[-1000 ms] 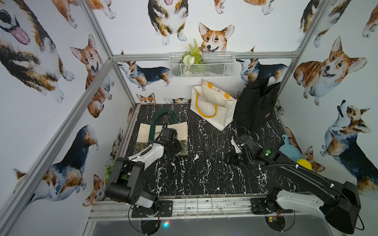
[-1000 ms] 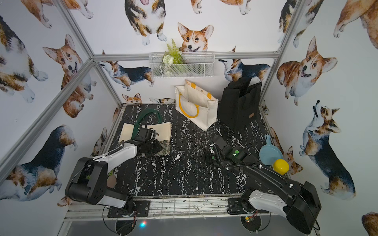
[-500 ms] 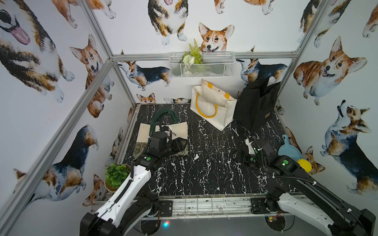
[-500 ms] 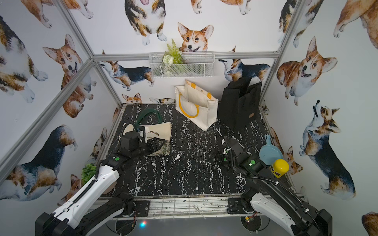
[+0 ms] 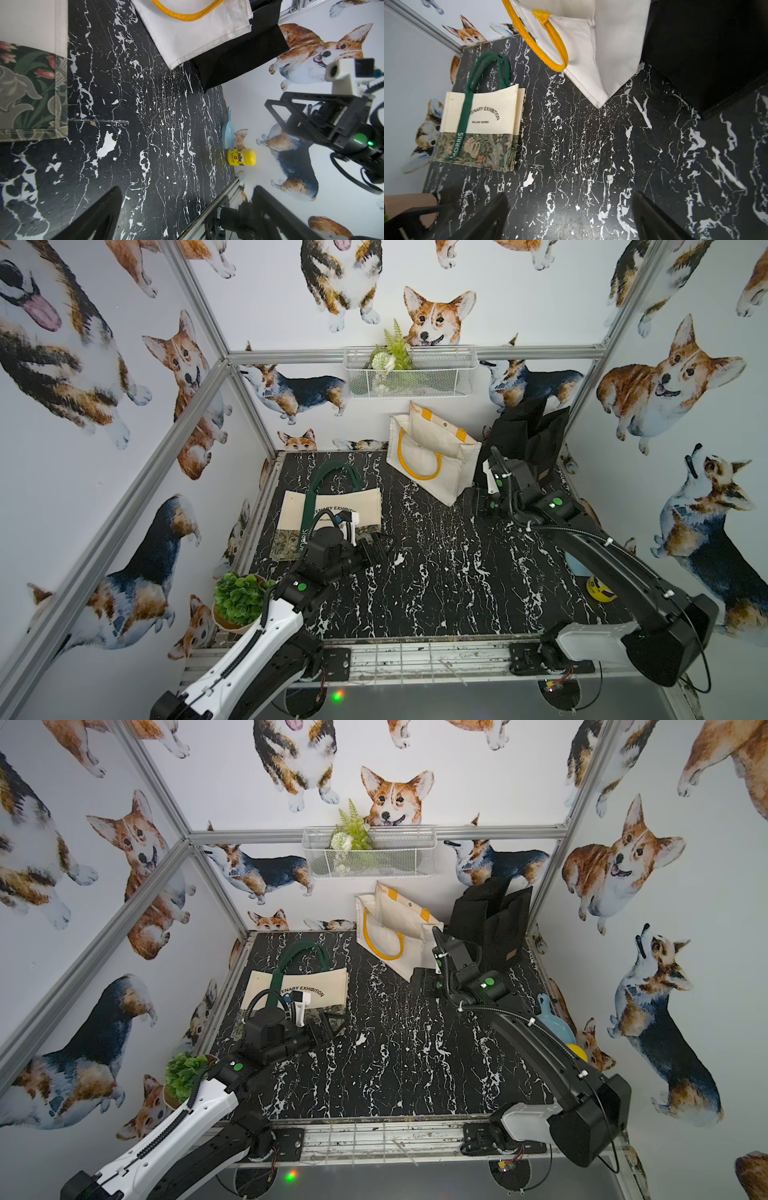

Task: Put away the canvas bag
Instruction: Move the canvas bag to the center of the board.

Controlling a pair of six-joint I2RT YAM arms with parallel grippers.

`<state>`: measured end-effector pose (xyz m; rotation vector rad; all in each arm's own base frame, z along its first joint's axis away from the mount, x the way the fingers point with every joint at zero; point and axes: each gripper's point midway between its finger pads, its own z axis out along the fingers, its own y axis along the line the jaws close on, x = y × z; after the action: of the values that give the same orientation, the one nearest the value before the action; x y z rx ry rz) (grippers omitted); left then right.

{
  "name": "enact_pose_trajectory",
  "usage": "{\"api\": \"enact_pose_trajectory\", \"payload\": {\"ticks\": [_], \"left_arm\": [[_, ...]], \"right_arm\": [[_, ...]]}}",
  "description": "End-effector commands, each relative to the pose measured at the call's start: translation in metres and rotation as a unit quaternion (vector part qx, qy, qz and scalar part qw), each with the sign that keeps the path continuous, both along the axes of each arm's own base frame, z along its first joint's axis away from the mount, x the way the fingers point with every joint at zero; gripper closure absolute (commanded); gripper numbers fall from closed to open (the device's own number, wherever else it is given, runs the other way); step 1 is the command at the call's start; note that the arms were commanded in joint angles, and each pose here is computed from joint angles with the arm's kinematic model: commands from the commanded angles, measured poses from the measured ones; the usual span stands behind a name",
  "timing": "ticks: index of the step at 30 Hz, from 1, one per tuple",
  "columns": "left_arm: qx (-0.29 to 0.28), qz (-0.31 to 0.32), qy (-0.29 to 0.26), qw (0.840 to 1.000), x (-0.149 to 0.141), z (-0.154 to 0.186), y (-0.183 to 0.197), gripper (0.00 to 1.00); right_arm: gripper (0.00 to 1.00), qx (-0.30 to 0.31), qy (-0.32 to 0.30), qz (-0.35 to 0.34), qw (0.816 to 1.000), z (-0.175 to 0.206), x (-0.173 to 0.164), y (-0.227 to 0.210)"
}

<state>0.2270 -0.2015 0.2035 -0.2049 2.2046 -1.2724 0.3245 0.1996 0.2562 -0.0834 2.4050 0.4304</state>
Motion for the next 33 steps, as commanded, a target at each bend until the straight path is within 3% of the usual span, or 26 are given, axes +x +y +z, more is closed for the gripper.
{"api": "enact_pose_trajectory", "payload": {"ticks": [1,9,15,20,22,24,25,33], "left_arm": [[-0.028,0.0,-0.023,0.999,-0.001,0.018,-0.001,0.0],[-0.053,0.011,-0.01,0.998,-0.002,0.012,0.0,0.0],[-0.004,-0.015,-0.011,1.0,-0.003,0.011,-0.003,0.0],[0.014,-0.029,0.0,0.999,-0.004,0.007,-0.005,0.0],[0.019,-0.036,0.002,0.999,-0.004,0.008,-0.006,0.0],[0.026,-0.042,0.001,0.999,-0.005,0.009,-0.007,0.0],[0.029,-0.043,0.0,0.999,-0.005,0.009,-0.006,0.0],[0.026,-0.042,0.003,0.999,-0.007,0.006,-0.006,0.0]], "right_arm": [[0.03,-0.05,-0.015,0.025,0.998,-0.001,0.034,0.002],[0.1,0.034,0.02,0.017,0.999,-0.031,0.107,0.017],[0.33,0.039,0.046,0.041,0.997,-0.042,0.142,0.037],[0.33,0.004,0.06,0.01,0.998,-0.052,0.165,0.031],[0.5,-0.016,0.077,-0.002,0.997,-0.058,0.17,0.027],[0.93,-0.022,0.085,-0.002,0.996,-0.06,0.17,0.027],[1.0,-0.021,0.088,-0.001,0.996,-0.06,0.169,0.027],[1.0,0.014,0.078,0.006,0.997,-0.033,0.129,0.023]]}}
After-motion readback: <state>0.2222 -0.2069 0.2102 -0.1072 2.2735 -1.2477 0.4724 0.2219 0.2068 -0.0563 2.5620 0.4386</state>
